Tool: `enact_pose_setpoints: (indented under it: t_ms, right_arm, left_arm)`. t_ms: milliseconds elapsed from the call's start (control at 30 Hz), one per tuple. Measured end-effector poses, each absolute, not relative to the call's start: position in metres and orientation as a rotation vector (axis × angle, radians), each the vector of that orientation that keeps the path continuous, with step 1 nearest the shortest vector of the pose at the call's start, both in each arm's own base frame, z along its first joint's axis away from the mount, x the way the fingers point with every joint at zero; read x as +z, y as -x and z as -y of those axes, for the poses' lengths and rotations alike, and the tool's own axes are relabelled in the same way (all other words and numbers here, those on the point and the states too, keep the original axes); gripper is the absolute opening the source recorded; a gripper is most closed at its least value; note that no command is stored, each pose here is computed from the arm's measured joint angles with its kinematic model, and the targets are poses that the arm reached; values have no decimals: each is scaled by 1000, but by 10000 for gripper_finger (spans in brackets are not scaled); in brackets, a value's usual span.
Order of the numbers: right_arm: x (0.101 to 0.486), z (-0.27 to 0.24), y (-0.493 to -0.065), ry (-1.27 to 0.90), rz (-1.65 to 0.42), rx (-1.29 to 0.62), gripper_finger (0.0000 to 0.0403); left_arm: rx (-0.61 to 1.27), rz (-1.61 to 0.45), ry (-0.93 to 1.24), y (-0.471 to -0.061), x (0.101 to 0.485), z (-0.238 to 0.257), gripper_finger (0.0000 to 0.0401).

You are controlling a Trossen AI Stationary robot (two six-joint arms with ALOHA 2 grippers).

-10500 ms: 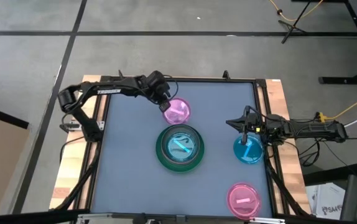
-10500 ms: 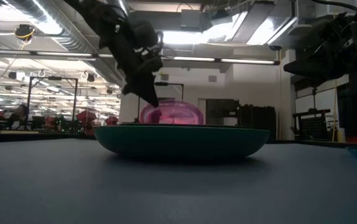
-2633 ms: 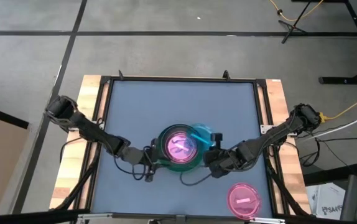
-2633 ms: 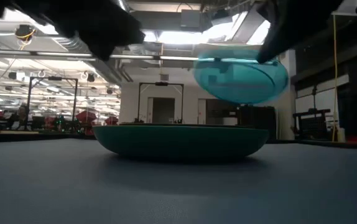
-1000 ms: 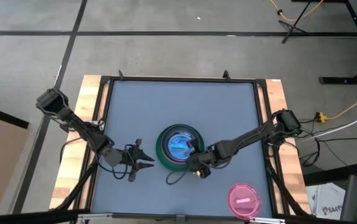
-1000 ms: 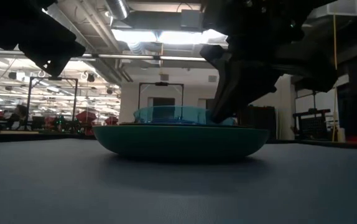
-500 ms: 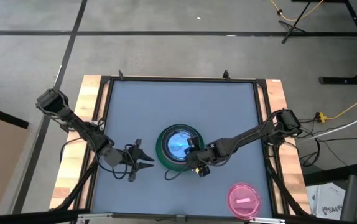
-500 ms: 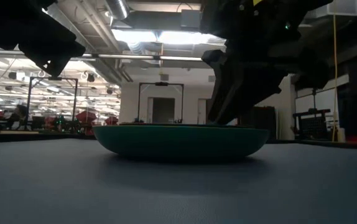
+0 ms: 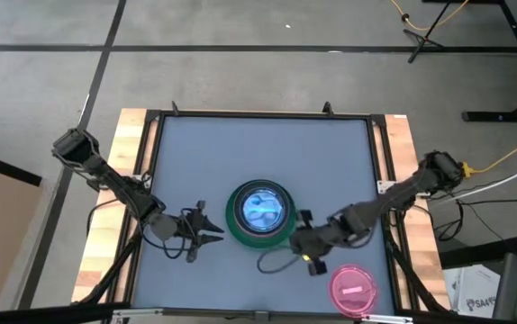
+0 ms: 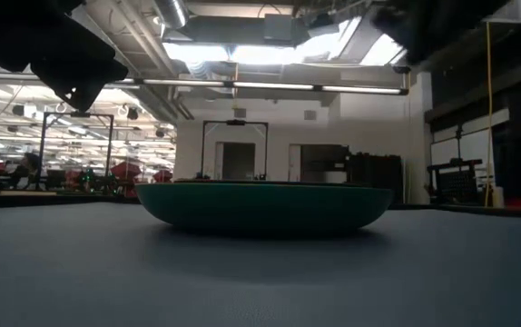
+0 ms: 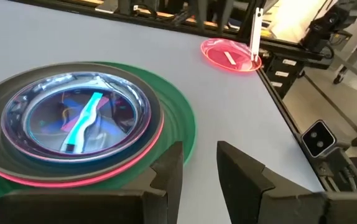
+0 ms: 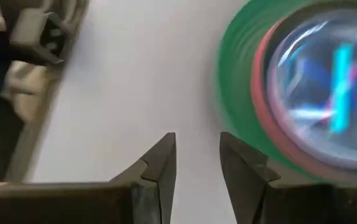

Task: Stack plastic plates
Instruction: Stack the light pink plate on top of the blue plate

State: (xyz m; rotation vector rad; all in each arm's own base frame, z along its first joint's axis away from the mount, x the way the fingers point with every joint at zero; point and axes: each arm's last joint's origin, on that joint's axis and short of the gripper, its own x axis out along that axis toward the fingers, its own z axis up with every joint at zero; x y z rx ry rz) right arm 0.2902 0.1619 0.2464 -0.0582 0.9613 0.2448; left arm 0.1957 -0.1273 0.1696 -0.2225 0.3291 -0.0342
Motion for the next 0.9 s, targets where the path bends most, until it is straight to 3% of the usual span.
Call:
enact_pose_setpoints:
  t_ms: [367, 567, 900]
  right_arm:
    - [237, -203, -237, -120, -1218, 134, 117]
    - [222, -209, -210, -178, -1248, 58, 117]
    - [201, -179, -151, -508, -1181, 18, 117]
  left_arm:
    - [-52, -252, 281, -198, 178, 129, 92]
    - [-55, -230, 320, -199, 181, 129, 92]
    - [-73, -234, 344, -196, 181, 134, 92]
